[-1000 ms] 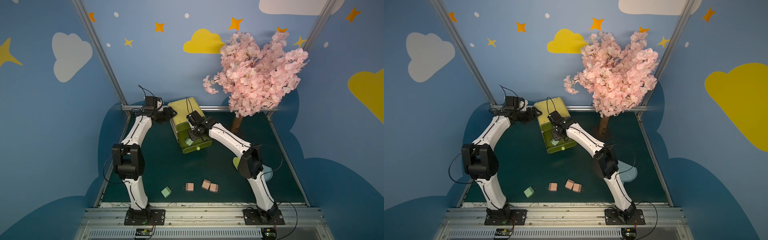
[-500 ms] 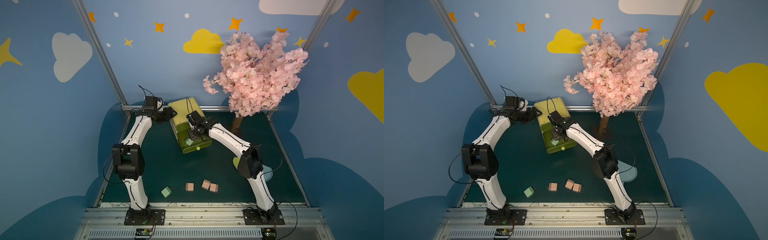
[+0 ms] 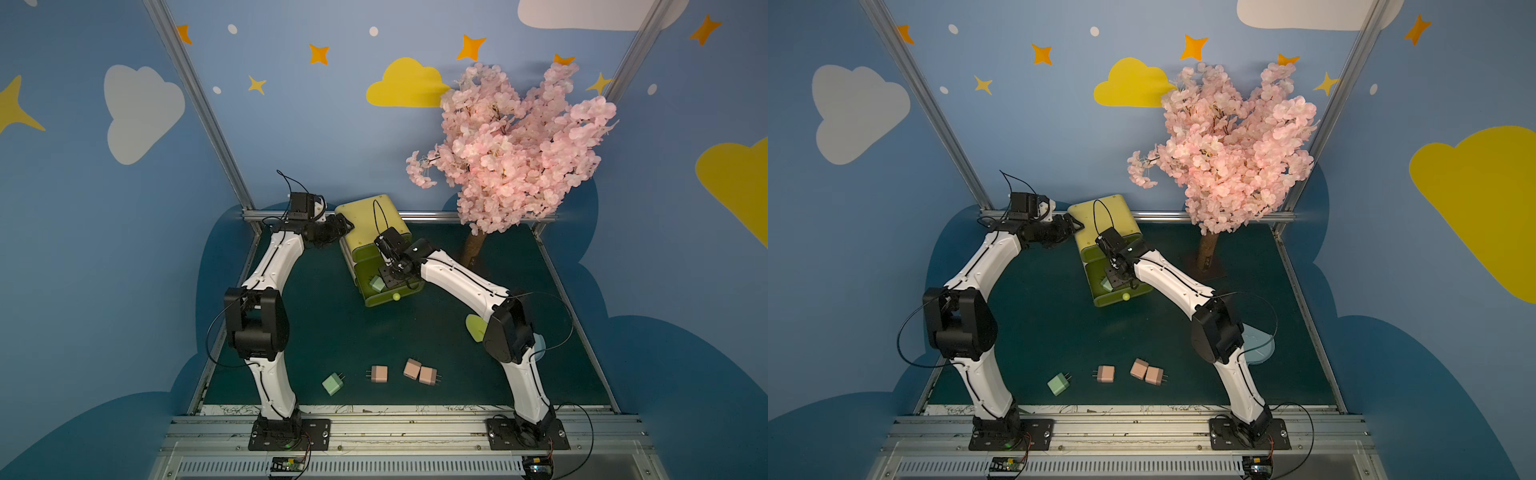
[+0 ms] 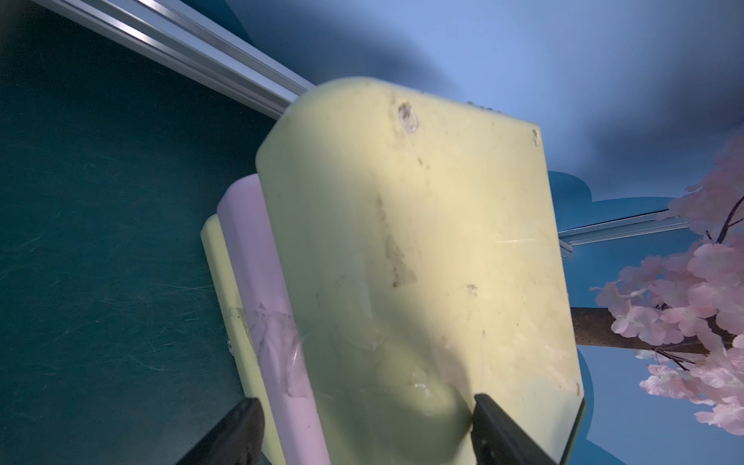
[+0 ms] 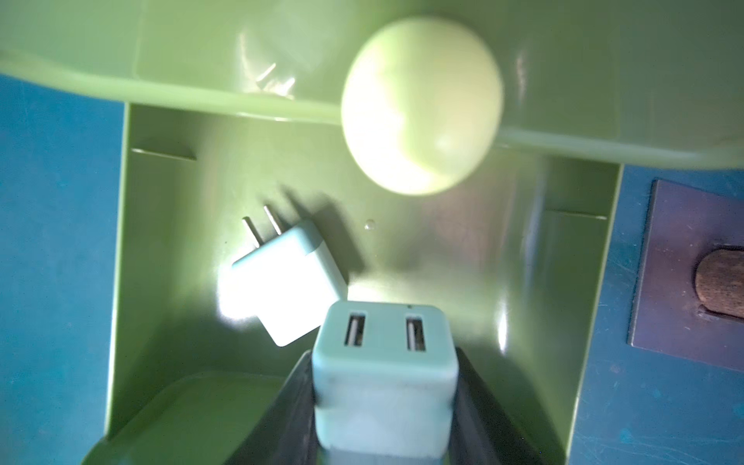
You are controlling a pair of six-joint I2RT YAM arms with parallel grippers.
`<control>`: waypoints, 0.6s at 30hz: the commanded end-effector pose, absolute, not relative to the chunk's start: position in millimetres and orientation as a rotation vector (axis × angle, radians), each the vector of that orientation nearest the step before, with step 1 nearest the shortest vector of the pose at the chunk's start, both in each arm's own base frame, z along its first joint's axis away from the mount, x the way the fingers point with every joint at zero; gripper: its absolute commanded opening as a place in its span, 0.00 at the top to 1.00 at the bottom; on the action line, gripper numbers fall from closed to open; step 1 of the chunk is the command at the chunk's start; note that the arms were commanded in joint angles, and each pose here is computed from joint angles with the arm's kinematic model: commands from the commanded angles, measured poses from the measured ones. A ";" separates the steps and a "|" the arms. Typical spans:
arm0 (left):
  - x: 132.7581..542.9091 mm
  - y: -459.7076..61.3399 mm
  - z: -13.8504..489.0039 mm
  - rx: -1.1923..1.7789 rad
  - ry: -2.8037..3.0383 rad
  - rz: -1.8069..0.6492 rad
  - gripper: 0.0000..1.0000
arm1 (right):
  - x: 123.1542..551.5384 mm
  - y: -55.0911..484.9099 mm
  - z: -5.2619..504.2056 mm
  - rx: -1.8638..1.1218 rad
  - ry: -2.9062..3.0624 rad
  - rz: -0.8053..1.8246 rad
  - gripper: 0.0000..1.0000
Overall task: Place the plugs into the drawer by color
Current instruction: Place the plug in the drawer.
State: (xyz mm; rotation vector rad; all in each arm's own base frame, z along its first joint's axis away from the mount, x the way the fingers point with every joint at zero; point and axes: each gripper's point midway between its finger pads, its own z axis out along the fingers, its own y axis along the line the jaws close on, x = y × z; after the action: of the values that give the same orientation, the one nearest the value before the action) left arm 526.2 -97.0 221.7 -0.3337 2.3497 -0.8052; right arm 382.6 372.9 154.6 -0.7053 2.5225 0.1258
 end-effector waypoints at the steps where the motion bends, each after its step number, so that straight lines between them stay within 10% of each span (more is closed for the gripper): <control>1: 517.2 -92.5 210.4 -0.355 2.402 -0.747 0.18 | 384.7 372.0 147.9 -0.669 2.542 0.116 0.87; 18: 516.9 -92.2 213.0 -0.349 2.396 -0.741 0.18 | 395.1 375.7 127.6 -0.673 2.571 0.111 0.69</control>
State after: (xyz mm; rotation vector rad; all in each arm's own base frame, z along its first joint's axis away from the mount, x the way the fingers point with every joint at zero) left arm 525.8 -97.7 222.4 -0.3336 2.3491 -0.7886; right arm 390.1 376.4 132.8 -0.6760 2.5591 0.1158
